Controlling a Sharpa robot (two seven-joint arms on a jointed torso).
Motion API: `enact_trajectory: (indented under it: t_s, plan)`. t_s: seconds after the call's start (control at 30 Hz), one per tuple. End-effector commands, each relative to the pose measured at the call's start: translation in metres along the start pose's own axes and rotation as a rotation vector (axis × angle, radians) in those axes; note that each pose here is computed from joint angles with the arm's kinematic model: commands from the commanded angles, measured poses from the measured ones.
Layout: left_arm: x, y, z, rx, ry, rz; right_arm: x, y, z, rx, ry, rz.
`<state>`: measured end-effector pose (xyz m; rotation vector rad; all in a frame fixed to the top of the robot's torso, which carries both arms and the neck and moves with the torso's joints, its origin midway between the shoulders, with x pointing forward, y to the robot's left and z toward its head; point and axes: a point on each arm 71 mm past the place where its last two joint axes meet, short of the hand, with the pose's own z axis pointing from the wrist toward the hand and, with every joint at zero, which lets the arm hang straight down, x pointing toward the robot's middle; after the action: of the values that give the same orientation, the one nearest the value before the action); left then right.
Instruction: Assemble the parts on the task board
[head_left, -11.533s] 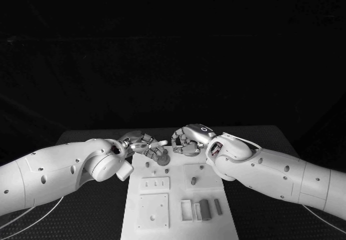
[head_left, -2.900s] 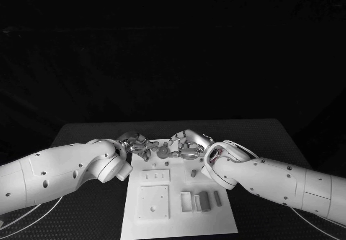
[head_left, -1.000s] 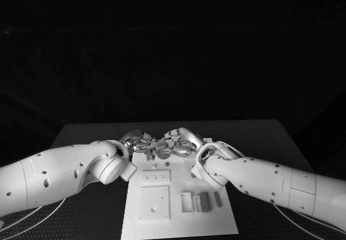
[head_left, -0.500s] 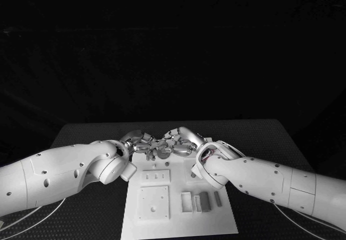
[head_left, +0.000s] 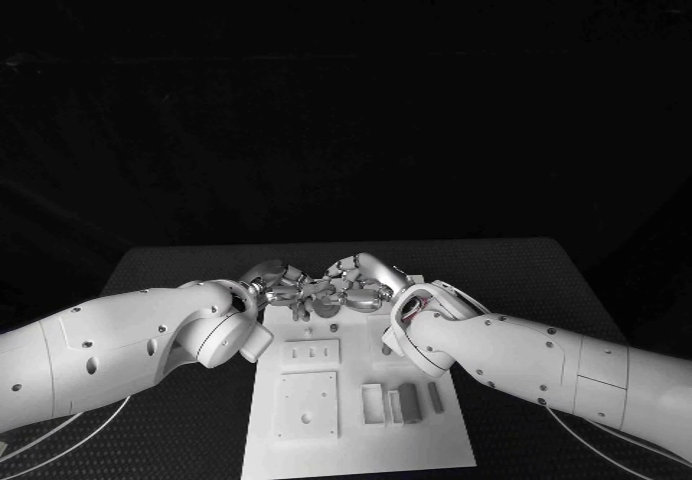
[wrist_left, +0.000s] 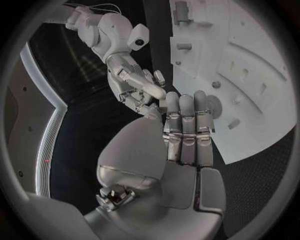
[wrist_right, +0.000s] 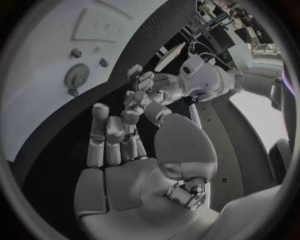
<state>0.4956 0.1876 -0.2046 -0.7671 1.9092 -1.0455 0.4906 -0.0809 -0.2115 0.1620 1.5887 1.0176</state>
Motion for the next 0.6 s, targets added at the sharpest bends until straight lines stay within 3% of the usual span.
enact_trajectory:
  t_s: [0.03, 0.6]
  plan:
    - [0.0051, -0.0023, 0.0001, 0.012, 0.038, -0.013, -0.0003, 0.0025, 0.0007, -0.027, -0.011, -0.017]
    - [0.0043, 0.001, -0.0003, -0.027, 0.04, -0.08, -0.0015, 0.0012, -0.0004, -0.045, -0.001, -0.038]
